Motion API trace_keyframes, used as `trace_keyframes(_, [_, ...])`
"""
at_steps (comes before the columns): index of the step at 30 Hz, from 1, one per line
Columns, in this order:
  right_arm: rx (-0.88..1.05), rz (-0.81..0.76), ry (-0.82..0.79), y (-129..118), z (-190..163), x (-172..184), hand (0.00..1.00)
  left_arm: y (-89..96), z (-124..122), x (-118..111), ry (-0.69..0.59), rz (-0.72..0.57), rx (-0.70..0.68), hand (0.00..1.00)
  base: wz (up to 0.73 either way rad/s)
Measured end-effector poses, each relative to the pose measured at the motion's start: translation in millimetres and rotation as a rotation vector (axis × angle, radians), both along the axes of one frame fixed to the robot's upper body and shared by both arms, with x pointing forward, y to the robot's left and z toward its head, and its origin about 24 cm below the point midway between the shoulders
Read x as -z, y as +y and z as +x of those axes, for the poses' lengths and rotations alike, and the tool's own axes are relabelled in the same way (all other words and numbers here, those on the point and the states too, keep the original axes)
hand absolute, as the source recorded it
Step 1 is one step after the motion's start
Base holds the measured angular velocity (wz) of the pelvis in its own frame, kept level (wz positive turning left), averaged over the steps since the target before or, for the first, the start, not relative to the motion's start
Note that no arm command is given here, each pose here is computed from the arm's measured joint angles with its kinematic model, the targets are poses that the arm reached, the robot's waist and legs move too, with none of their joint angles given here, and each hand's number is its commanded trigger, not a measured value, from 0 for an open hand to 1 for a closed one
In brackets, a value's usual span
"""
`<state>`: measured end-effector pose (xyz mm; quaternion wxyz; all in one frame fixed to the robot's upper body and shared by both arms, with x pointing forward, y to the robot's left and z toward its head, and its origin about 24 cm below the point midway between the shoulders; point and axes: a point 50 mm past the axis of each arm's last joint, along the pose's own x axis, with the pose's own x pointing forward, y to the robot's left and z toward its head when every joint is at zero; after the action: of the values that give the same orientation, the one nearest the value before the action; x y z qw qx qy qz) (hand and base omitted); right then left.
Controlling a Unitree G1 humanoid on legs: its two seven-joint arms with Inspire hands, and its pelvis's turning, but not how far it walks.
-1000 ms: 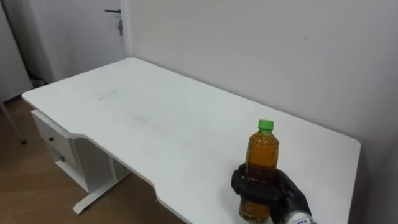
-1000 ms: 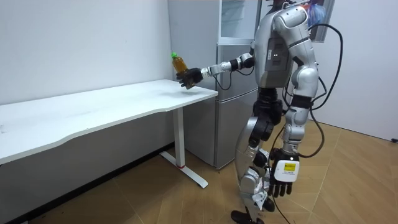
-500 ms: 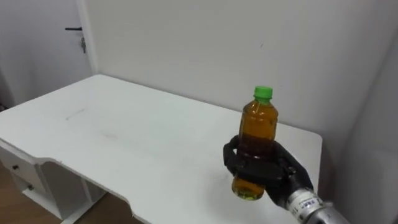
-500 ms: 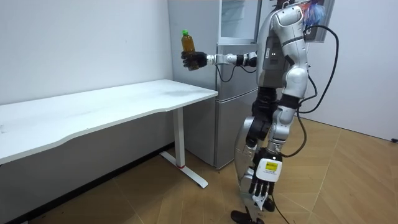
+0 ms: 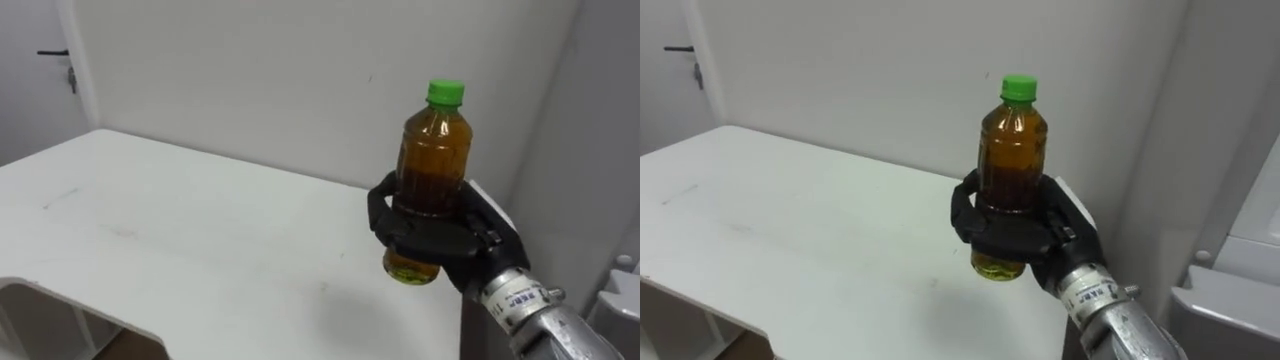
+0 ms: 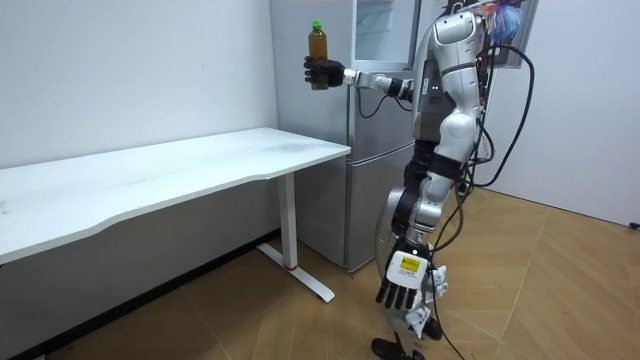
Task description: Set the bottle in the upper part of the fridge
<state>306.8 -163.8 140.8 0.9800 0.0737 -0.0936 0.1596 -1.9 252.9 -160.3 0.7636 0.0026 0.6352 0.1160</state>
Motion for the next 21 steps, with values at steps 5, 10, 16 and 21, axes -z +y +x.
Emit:
trace_keyframes(5, [0.046,0.037,-0.096,-9,-5,-31,1.00,3.0,-2,-1,-0.005,-0.009,-0.035,0.00,0.00])
trace_keyframes(10, [0.047,0.036,-0.168,-10,-9,-47,1.00,3.2,-6,0,0.010,-0.009,-0.042,0.00,0.01])
trace_keyframes(16, [0.077,-0.009,-0.182,-17,-11,-53,1.00,3.5,-15,1,0.055,-0.001,-0.060,0.00,-0.09])
trace_keyframes(21, [0.134,-0.001,-0.207,-31,-12,-61,1.00,5.8,-12,1,0.048,0.005,-0.082,0.00,-0.12])
